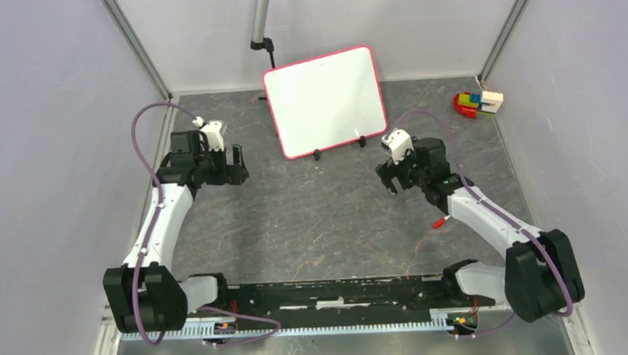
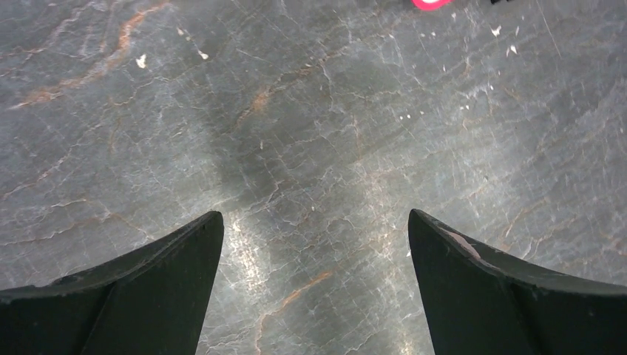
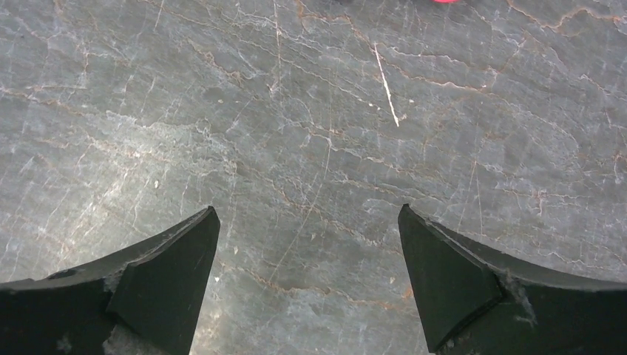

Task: Write a sentence on the whiteboard
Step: Move the whiteboard to the center of the board.

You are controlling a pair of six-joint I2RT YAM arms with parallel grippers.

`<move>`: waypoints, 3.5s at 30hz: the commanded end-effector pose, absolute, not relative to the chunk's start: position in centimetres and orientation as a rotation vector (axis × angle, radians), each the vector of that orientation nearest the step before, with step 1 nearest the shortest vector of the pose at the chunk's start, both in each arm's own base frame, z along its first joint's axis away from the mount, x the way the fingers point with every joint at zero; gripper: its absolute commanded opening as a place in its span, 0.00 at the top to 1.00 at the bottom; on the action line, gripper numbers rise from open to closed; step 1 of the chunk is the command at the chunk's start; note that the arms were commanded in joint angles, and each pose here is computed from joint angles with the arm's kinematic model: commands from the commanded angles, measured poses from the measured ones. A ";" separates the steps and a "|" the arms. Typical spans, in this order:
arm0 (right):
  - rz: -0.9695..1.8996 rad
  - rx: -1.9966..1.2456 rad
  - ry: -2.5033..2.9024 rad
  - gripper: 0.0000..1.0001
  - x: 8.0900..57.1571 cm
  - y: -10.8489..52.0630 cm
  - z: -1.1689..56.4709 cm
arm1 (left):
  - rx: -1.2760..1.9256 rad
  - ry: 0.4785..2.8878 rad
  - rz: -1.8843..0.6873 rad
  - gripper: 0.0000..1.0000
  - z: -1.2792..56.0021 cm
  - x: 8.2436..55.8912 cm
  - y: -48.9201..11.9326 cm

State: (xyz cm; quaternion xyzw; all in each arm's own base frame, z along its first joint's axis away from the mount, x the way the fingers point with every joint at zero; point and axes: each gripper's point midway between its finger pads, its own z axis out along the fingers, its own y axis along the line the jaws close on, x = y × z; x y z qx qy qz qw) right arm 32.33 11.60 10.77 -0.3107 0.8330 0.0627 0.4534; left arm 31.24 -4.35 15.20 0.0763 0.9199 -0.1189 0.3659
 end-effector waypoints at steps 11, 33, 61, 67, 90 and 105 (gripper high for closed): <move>0.065 -0.597 2.005 0.07 41.7 16.8 13.5 | 0.004 2.262 -0.246 0.00 17.7 32.8 -3.2; 0.024 -0.473 2.154 0.56 48.4 19.1 7.9 | -0.022 2.261 -0.215 0.00 17.5 33.3 -2.7; 0.046 -0.467 2.229 0.67 50.6 19.4 5.0 | -0.009 2.237 -0.265 0.00 18.2 32.9 -3.4; 0.076 -0.489 2.263 0.98 49.4 19.3 4.5 | -0.017 2.237 -0.250 0.00 18.2 32.8 -3.2; 0.249 -0.561 2.424 1.00 34.1 16.3 2.3 | -0.080 2.226 -0.300 0.00 18.7 32.5 -3.7; 0.310 -0.713 2.415 1.00 24.2 16.3 1.8 | -0.189 2.161 -0.218 0.00 21.9 32.8 -2.1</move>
